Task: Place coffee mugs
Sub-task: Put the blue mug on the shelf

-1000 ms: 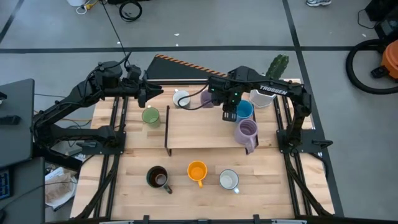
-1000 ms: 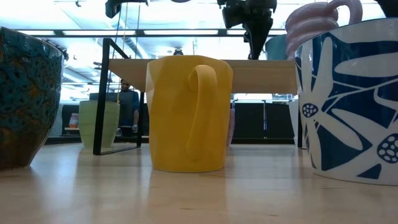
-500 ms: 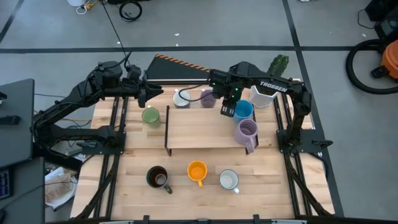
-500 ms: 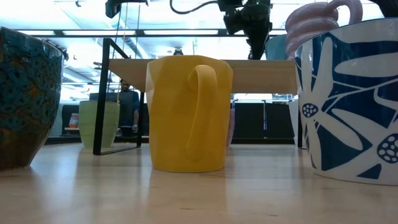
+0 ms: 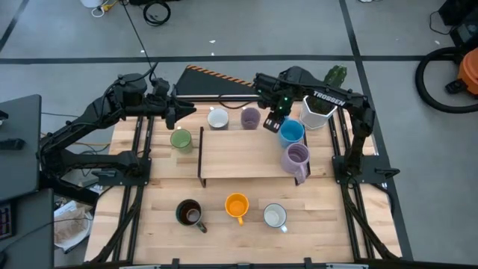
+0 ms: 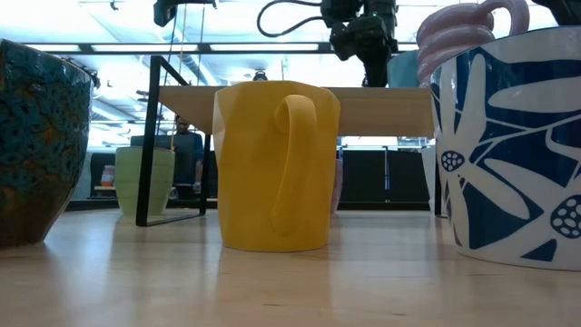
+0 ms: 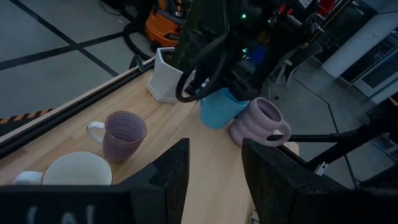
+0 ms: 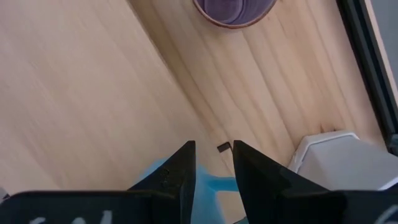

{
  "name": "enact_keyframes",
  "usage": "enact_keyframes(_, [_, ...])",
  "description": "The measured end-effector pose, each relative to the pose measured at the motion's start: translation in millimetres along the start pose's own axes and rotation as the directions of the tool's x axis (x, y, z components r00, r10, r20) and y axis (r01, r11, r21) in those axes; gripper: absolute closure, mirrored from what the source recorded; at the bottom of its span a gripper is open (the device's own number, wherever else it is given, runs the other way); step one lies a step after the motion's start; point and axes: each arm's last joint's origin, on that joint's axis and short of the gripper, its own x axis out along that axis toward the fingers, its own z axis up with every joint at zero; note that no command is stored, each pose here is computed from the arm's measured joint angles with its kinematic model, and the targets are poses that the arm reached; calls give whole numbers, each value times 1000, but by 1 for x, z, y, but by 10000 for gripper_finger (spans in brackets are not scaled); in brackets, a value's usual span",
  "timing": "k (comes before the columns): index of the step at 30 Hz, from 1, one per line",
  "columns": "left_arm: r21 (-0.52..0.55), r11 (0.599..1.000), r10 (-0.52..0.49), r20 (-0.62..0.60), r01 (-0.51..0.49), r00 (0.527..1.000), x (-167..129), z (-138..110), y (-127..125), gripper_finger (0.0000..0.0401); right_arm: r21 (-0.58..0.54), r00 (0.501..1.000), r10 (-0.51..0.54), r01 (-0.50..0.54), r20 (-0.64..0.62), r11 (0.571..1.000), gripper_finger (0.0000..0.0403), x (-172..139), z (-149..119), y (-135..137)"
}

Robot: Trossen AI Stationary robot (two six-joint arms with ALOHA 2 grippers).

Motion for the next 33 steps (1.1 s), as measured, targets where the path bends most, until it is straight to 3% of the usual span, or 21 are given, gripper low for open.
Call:
enact_keyframes(8, [-4,1000,6,-12,-6,1000,0,-1,1,248,10,999,-37,37,5,999,292,0,1,-9])
enact_keyframes(20, [-4,1000,5,-11,-5,1000,0,-1,1,248,-137,999,-44,44,3,990,292,1,1,-12])
enact_keyframes(33, [-3,1000,5,-11,-5,1000,0,-1,1,248,-79,995,-88,85,-35,993,293,10,0,-25])
